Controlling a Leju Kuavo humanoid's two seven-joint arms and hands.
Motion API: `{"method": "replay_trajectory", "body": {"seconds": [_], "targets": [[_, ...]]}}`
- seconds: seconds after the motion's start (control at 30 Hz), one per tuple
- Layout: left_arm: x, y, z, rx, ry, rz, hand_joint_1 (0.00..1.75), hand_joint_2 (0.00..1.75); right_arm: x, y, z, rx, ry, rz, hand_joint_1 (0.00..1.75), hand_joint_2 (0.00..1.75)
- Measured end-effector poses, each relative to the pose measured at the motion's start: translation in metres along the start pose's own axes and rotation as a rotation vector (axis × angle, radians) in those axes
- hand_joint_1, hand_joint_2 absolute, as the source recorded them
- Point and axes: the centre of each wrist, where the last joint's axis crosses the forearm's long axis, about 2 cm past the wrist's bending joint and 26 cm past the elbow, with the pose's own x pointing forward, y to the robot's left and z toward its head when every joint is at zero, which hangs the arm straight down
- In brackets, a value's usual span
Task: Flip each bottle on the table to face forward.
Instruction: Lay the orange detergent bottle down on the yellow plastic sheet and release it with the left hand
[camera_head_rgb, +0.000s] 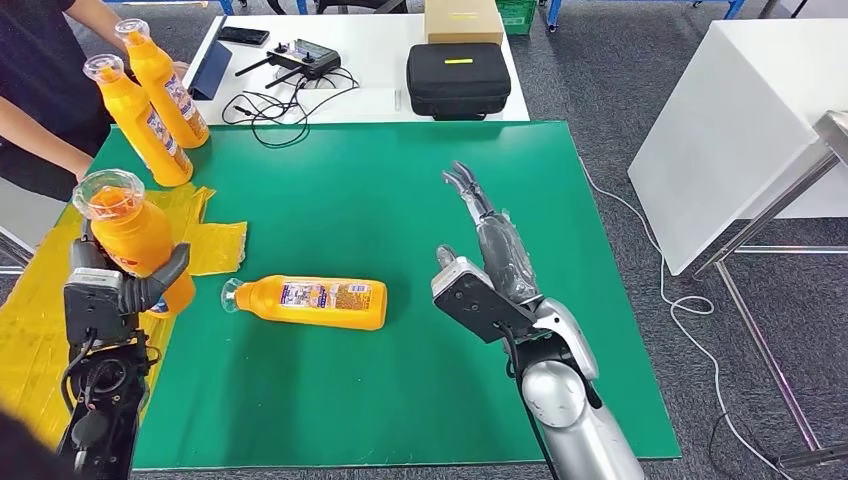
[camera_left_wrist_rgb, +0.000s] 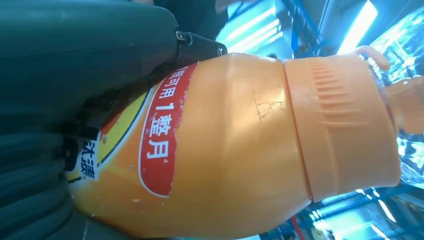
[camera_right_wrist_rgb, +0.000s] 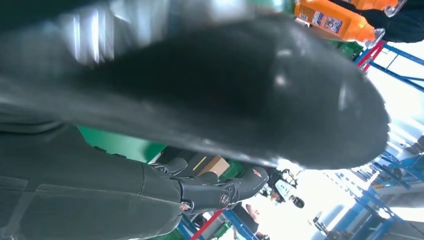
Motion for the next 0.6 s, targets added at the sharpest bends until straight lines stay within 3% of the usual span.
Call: {"method": "replay_trajectory", "body": {"seconds": [0.1, 0.17, 0.23, 0.43, 0.6], "targets": [[-0.001, 0.007, -0.012, 0.022, -0.105, -0.374, 1.75, 1.75, -0.003, -0.003, 0.004, 0.001, 0.002, 0.006, 0.00, 0.00], [-0.003, 0.017, -0.022, -0.033, -0.242, -0.669, 1.75, 1.75, -0.006, -0.005, 0.006, 0.009, 0.002, 0.006, 0.00, 0.00], [-0.009, 0.026, -0.026, -0.117, -0.301, -0.856, 1.75, 1.75, -0.009, -0.006, 0.009, 0.017, -0.005, 0.004, 0.00, 0.00], [-0.027, 0.038, -0.018, -0.166, -0.158, -1.005, 1.75, 1.75, -0.021, -0.009, 0.017, 0.029, 0.000, 0.011, 0.00, 0.00], [-0.034, 0.037, -0.011, -0.189, -0.115, -1.015, 1.75, 1.75, -0.025, -0.010, 0.022, 0.035, 0.011, 0.021, 0.00, 0.00]]}}
